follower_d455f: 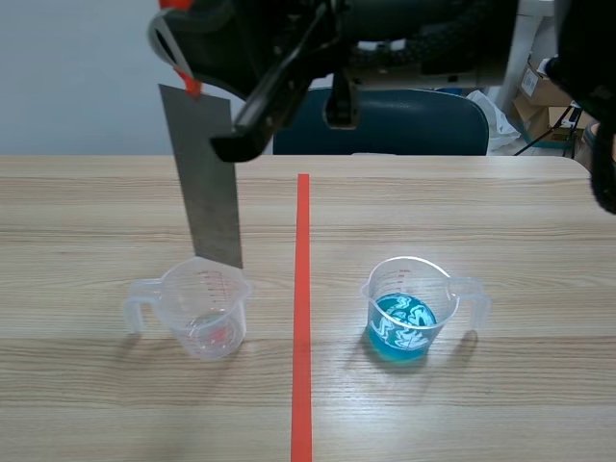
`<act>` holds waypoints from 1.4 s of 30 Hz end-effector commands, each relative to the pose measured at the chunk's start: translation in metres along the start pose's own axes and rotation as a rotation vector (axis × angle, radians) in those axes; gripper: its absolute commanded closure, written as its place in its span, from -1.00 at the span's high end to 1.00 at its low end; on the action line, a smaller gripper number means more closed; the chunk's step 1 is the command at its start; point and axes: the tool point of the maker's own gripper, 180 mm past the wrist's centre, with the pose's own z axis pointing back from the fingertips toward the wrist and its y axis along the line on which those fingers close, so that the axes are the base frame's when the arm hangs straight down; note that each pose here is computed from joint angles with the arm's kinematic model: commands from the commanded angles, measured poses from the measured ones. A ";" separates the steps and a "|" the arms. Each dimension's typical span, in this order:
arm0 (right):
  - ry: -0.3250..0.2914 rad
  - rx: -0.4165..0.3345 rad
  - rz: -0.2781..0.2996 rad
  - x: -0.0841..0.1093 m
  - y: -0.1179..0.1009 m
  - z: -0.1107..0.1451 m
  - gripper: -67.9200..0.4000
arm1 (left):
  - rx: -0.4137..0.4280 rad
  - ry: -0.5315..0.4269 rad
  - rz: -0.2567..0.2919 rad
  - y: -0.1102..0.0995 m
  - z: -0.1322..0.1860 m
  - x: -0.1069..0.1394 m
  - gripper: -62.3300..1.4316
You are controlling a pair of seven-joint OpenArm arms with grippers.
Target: Do the redox reaction experiment
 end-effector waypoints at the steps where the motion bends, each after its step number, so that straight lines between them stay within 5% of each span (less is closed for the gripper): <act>1: -0.022 -0.021 0.011 0.006 -0.005 0.008 -0.96 | 0.013 -0.038 -0.010 0.004 -0.001 0.009 1.00; 21: 0.121 -0.036 0.061 -0.028 -0.022 0.085 -0.96 | 0.013 -0.036 -0.010 0.004 -0.001 0.008 1.00; 42: 0.191 -0.018 0.139 -0.028 -0.035 0.127 -0.96 | 0.008 -0.032 -0.013 0.003 -0.001 0.008 1.00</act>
